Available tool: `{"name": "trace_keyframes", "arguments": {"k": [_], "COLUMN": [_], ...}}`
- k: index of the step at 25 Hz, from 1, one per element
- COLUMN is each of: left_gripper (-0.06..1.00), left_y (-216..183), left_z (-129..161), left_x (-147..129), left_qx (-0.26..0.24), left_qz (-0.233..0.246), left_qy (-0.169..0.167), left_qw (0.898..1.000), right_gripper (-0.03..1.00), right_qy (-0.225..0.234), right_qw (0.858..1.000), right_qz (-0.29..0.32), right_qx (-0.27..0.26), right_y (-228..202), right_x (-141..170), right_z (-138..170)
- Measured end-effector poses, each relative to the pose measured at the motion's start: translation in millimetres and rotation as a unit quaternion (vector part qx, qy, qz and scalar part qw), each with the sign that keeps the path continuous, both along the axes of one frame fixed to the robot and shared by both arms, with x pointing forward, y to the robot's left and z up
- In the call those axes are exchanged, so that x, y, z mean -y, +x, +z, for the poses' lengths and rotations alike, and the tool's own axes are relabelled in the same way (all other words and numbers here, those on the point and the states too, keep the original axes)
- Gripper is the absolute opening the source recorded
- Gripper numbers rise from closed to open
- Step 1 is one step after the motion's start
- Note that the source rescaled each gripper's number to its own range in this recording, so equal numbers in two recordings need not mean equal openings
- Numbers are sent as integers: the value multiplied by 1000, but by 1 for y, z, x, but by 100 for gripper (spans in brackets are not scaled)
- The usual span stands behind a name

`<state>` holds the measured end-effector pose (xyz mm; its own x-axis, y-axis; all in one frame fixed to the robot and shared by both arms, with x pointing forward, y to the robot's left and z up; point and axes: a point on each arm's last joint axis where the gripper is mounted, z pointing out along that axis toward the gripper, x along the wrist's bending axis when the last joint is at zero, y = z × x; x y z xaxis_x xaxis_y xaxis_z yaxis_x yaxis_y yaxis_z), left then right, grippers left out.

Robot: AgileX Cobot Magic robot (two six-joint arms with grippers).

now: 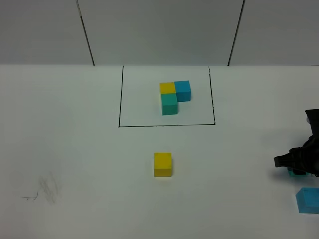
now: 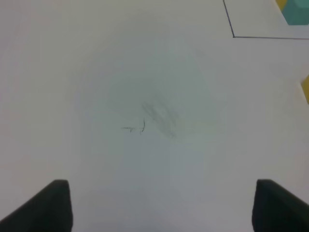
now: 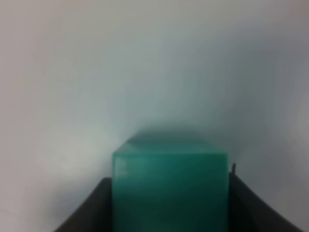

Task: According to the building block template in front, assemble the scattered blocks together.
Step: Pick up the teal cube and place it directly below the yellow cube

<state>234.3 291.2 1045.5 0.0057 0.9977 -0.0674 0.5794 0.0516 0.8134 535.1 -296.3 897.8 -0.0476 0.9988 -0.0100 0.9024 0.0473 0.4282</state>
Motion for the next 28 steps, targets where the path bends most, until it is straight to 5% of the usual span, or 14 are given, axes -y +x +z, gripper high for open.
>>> {"name": "trace_keyframes", "arguments": {"k": [6, 14, 20, 28], "left_gripper": [65, 65, 65, 65], "left_y": [0, 0, 0, 0], "left_z": [0, 0, 0, 0], "left_x": [0, 0, 0, 0], "left_qx": [0, 0, 0, 0], "left_qz": [0, 0, 0, 0], "left_qy": [0, 0, 0, 0], "left_qw": [1000, 1000, 1000, 1000], "right_gripper": [1, 1, 1, 1], "right_qy": [-11, 10, 83, 127], "right_qw": [1000, 992, 990, 988], "right_qz": [25, 92, 88, 93], "right_qx": [11, 90, 70, 3], "right_y": [-1, -22, -65, -117], "right_x": [-2, -46, -88, -156], "right_z": [8, 80, 116, 114]}}
